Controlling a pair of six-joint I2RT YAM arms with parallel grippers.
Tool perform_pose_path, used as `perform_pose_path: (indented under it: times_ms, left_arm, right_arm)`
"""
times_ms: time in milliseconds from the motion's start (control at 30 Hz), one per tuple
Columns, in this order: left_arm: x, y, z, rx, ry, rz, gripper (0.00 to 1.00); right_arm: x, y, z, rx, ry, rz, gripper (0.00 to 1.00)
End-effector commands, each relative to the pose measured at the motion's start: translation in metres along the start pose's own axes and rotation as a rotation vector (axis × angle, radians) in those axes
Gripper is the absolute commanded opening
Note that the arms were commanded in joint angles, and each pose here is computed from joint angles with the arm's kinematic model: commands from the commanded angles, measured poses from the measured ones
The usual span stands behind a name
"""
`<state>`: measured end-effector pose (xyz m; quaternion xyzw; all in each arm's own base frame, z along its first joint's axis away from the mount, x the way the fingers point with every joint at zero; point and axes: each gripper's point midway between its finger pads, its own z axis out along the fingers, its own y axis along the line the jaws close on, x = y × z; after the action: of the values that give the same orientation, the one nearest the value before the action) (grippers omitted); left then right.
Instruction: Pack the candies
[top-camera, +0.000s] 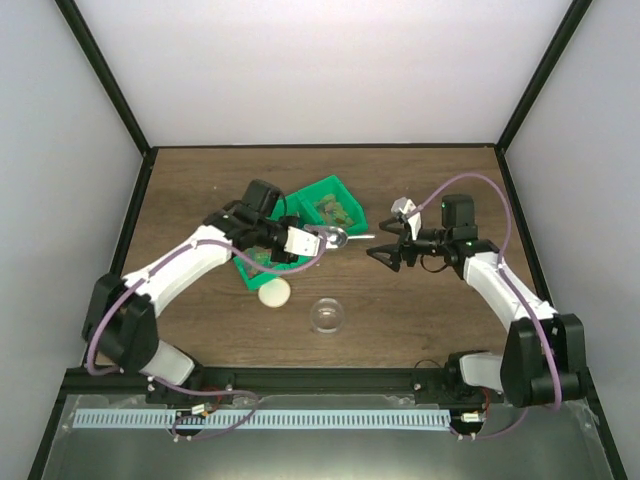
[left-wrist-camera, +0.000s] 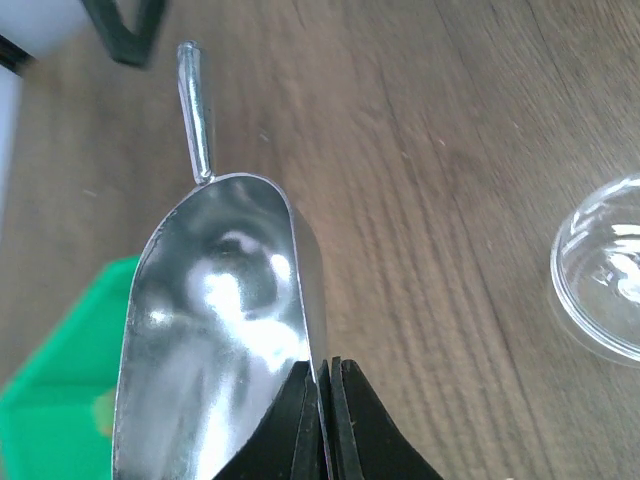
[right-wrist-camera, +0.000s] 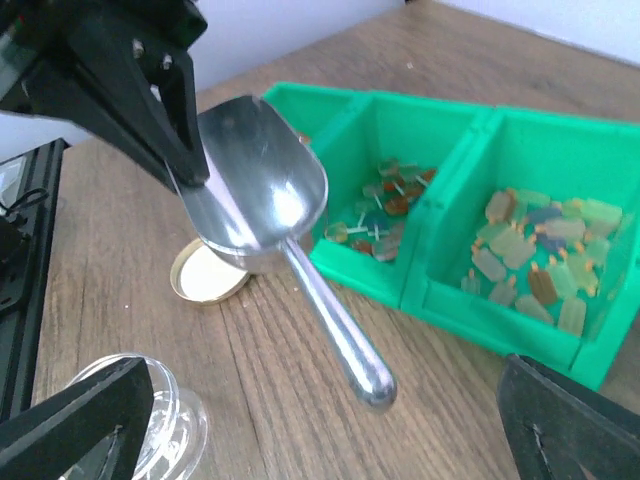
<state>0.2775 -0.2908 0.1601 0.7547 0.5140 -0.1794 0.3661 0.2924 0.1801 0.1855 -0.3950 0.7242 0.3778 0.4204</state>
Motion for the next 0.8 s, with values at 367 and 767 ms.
perform_pose_path:
  times_ms: [367,767]
  left_arm:
    - [-0.044,-0.004,-0.047,-0.103,-0.026,0.172,0.04]
    - [-0.055,-0.019,-0.050,-0.093,-0.045,0.242,0.04]
  right_arm:
    - [-0.067,0.061,0.003,-0.108,-0.026,-0.404,0.60]
    - [-0.053,0.063,0.022,-0.153,0.065,-0.403,0.42]
